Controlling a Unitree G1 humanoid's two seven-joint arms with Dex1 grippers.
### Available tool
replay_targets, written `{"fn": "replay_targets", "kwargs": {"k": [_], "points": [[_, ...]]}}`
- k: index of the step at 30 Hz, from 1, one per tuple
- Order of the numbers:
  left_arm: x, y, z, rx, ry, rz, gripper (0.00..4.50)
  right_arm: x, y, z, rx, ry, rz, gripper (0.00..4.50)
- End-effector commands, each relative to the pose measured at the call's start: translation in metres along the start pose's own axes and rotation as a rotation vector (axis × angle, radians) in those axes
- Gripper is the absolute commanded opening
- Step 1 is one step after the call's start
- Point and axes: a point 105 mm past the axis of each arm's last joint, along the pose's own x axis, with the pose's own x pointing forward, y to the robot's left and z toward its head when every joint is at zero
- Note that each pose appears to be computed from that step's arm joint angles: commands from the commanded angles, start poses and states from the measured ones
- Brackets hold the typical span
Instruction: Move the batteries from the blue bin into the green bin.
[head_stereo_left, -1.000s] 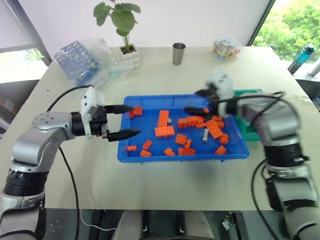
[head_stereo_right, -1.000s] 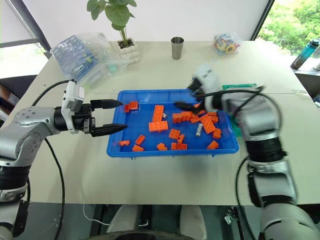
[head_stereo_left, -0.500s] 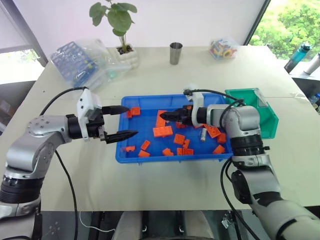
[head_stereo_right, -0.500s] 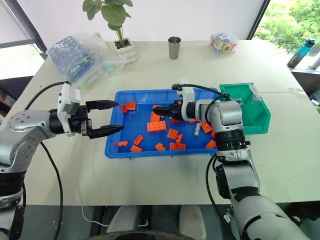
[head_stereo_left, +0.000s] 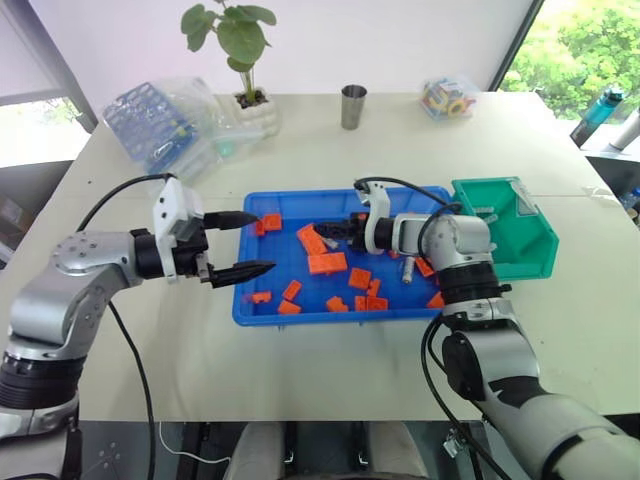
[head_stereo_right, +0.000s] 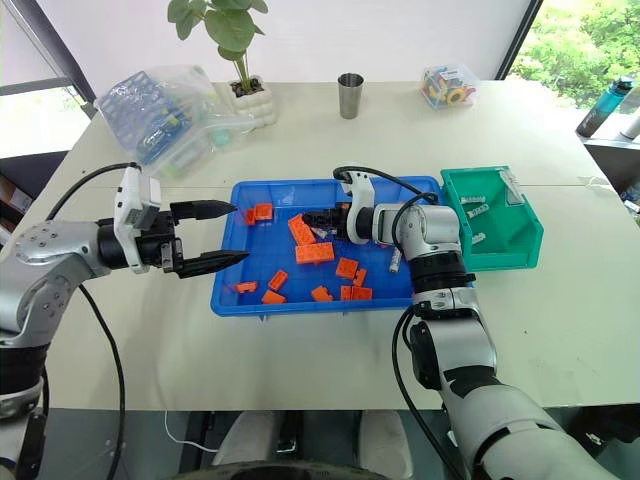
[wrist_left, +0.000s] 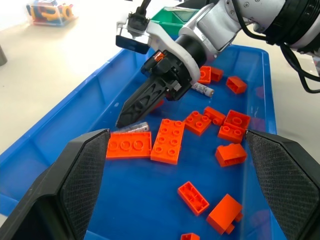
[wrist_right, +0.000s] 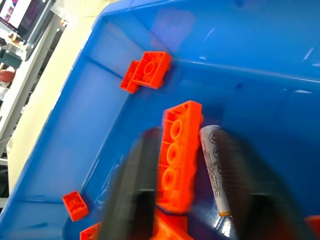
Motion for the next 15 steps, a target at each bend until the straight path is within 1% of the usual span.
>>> {"fn": "replay_targets", "kwargs": {"k": [1,3,5,9,11,15], "points": [[-0.004,0.001,0.013,0.062,-0.018,0.01,4.5,-0.005,0.023,0.024,-0.046,-0.079,0.083,0.05],[-0.003,0.002,0.013,0.063,-0.019,0.01,4.5,-0.005,0.029,0.026,-0.077,-0.081,0.094,0.05],[-0.002,0.002,0.014,0.065,-0.021,0.009,4.5,-0.004,0.033,0.027,-0.162,-0.086,0.077,0.05],[-0.001,0.001,0.014,0.068,-0.024,0.005,4.5,-0.009,0.026,0.029,-0.596,-0.029,-0.099,0.05],[-0.001,0.001,0.014,0.069,-0.023,0.003,4.5,-0.012,0.024,0.027,-0.725,-0.002,-0.127,0.05],[-0.001,0.002,0.013,0.071,-0.023,0.004,4.5,-0.016,0.018,0.011,-0.991,0.086,-0.156,0.05]]}}
